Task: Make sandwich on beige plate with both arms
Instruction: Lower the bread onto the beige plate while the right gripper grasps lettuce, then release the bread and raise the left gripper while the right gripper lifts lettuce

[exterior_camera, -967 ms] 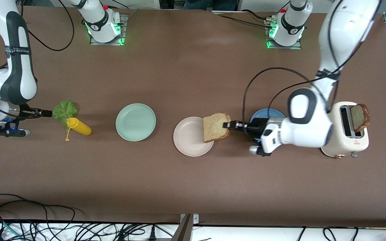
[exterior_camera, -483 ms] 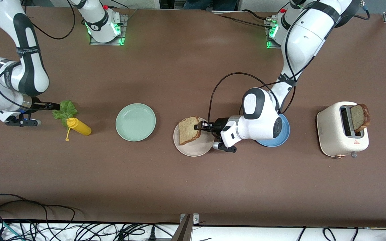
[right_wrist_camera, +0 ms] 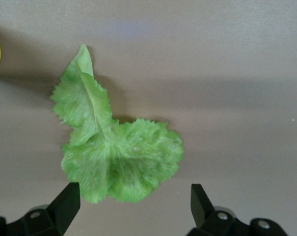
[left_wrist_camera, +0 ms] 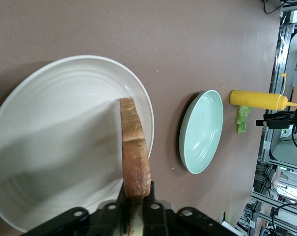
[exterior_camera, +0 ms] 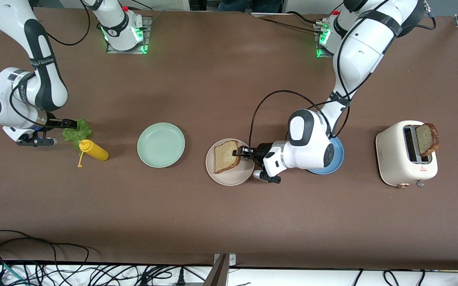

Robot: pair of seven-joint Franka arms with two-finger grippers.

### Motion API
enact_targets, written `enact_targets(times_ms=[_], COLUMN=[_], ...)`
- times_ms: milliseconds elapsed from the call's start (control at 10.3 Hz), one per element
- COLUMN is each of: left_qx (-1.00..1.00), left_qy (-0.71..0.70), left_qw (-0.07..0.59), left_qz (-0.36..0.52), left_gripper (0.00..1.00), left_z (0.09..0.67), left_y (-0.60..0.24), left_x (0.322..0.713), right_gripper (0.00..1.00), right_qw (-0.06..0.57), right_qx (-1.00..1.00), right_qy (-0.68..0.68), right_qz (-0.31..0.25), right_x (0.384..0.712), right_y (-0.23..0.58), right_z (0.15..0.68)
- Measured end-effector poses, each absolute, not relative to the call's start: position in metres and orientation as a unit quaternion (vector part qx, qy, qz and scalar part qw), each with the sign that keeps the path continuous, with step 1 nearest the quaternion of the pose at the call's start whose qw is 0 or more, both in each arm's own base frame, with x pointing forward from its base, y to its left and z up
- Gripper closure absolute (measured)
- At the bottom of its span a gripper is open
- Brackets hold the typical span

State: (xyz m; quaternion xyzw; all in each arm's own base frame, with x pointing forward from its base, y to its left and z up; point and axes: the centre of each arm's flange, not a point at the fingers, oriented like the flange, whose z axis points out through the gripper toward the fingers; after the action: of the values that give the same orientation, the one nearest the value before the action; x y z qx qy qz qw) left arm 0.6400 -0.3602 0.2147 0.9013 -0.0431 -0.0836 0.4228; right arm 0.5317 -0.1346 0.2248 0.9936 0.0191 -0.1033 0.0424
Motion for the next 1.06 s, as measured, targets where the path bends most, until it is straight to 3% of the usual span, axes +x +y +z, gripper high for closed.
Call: enact_targets(times_ms=[483, 580, 1064], left_qx=[0.900, 0.902, 0.924], left_qy=[-0.041, -0.045, -0.119], left_qw=[0.428, 0.426, 0.360], left_qz=[-0.064, -0.057, -0.047], left_gripper=[0.10, 0.00, 0.00], left_z=[0.230, 0.236, 0.299], left_y=[-0.348, -0.346, -0.281], left_x=[0.655, 0.659, 0.679], right_gripper=[0.00, 0.03, 0.79], right_qw=[0.048, 0.048, 0.044], right_qx=[0.992, 0.992, 0.993], right_qy=[0.038, 0.039, 0.035], right_qz=[-0.110, -0.108, -0.104], right_x=[0.531, 0.532, 0.532], right_y=[-0.123, -0.123, -0.124], right_z=[0.189, 0.187, 0.187])
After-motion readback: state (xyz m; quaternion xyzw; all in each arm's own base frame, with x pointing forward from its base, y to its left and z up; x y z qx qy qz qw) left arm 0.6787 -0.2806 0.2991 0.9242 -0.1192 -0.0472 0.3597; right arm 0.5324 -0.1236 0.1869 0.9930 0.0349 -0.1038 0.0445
